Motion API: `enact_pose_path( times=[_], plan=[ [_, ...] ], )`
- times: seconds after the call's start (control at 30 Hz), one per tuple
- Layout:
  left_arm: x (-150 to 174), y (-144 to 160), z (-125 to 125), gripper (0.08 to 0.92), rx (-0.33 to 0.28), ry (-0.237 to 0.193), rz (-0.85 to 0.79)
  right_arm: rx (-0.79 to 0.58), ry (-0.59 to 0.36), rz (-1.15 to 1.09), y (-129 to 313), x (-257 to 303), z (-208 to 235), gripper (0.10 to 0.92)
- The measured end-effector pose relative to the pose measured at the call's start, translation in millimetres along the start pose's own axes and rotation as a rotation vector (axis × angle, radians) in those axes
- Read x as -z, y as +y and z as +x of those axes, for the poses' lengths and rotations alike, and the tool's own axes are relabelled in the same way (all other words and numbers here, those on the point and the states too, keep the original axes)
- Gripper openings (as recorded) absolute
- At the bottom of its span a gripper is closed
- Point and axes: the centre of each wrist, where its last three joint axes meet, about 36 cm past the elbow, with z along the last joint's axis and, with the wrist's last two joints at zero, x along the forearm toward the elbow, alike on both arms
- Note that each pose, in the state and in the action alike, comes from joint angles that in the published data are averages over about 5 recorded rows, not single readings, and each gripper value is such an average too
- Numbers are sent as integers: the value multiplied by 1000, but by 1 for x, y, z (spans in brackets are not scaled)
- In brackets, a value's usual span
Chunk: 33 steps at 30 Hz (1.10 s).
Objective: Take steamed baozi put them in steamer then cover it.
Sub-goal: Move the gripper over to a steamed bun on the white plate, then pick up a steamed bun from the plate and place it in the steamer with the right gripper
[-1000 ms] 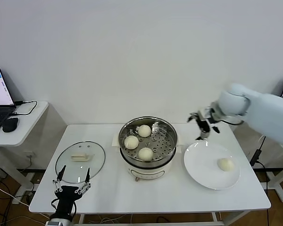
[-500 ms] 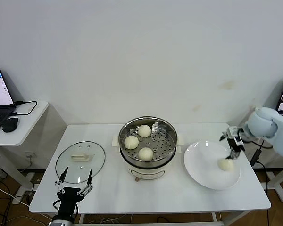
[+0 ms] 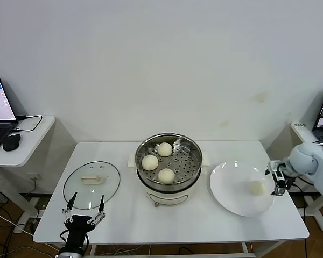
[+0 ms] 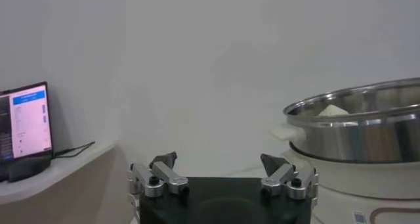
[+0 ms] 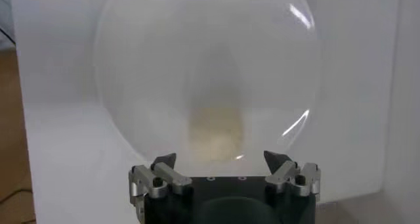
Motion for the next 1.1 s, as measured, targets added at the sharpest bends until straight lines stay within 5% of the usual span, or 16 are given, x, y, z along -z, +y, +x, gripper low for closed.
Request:
enact_pose_path(
  times=[0.7,1.1],
  plan=[
    [-1,2,0,823,10,3,-1,20,-19,-34,-5,19,-43,715],
    [-1,1,1,823,11,2,1,23,-24,-36,-8,20,-36,586]
  ],
)
